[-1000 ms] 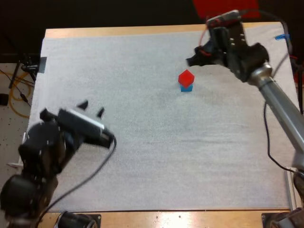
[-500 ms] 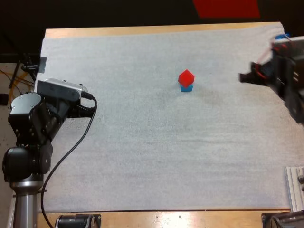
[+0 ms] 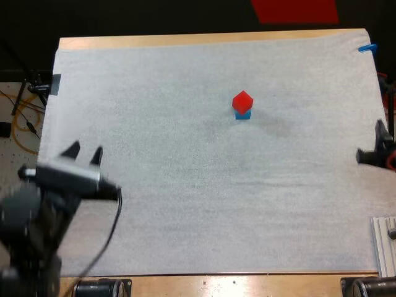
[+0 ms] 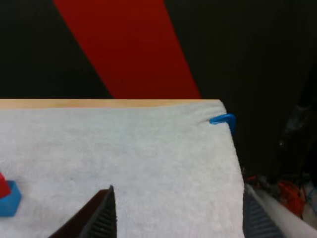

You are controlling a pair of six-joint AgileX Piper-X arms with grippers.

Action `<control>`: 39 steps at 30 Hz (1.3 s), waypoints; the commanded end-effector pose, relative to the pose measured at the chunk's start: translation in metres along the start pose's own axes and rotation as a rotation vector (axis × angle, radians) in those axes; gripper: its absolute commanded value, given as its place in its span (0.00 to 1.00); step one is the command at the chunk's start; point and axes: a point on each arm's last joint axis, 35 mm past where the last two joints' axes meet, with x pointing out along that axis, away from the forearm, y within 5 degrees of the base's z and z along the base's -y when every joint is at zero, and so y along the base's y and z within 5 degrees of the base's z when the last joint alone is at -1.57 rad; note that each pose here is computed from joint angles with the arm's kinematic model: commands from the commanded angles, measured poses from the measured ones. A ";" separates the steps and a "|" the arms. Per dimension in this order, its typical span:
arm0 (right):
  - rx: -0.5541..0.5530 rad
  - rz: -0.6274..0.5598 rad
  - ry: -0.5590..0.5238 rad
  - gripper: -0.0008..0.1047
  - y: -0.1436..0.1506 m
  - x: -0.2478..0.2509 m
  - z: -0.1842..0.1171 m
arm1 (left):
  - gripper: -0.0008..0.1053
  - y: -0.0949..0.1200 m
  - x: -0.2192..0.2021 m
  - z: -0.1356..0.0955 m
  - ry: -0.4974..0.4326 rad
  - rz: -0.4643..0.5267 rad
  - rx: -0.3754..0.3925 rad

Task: Stack red cube on blue cube

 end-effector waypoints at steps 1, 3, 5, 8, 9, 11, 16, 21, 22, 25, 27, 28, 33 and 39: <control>-0.010 -0.003 -0.001 0.52 0.001 -0.011 -0.007 | 0.39 -0.003 -0.013 -0.010 -0.027 -0.009 -0.004; -0.008 -0.007 -0.013 0.52 0.002 -0.028 -0.019 | 0.39 -0.006 -0.030 -0.027 -0.056 -0.016 0.002; -0.007 -0.008 -0.025 0.52 0.004 -0.037 -0.027 | 0.39 -0.009 -0.043 -0.041 -0.075 -0.018 0.006; -0.004 -0.004 -0.056 0.52 0.008 -0.055 -0.044 | 0.39 -0.012 -0.059 -0.061 -0.082 -0.019 0.007; -0.002 -0.008 -0.072 0.52 0.010 -0.061 -0.050 | 0.39 -0.013 -0.065 -0.070 -0.080 -0.019 0.007; 0.001 -0.006 -0.103 0.52 0.012 -0.069 -0.059 | 0.39 -0.014 -0.073 -0.079 -0.083 -0.019 0.008; 0.005 0.014 -0.106 0.52 0.019 -0.088 -0.085 | 0.39 -0.014 -0.072 -0.090 0.008 -0.019 -0.019; -0.004 0.038 -0.044 0.52 0.024 -0.099 -0.102 | 0.39 -0.015 -0.076 -0.100 0.115 -0.014 -0.042; -0.004 0.040 -0.041 0.52 0.023 -0.101 -0.102 | 0.39 -0.015 -0.076 -0.101 0.122 -0.014 -0.044; -0.017 0.066 -0.046 0.52 0.024 -0.102 -0.101 | 0.39 -0.015 -0.076 -0.103 0.138 -0.016 -0.047; -0.017 0.089 -0.060 0.52 0.026 -0.098 -0.102 | 0.39 -0.014 -0.073 -0.103 0.126 -0.017 -0.043; -0.017 0.089 -0.062 0.52 0.026 -0.097 -0.102 | 0.39 -0.014 -0.072 -0.103 0.125 -0.017 -0.043; -0.013 0.107 -0.062 0.52 0.031 -0.083 -0.109 | 0.39 -0.010 -0.050 -0.115 0.132 -0.017 -0.044; -0.004 0.136 -0.050 0.52 0.035 -0.073 -0.115 | 0.39 -0.006 -0.031 -0.122 0.096 -0.017 -0.038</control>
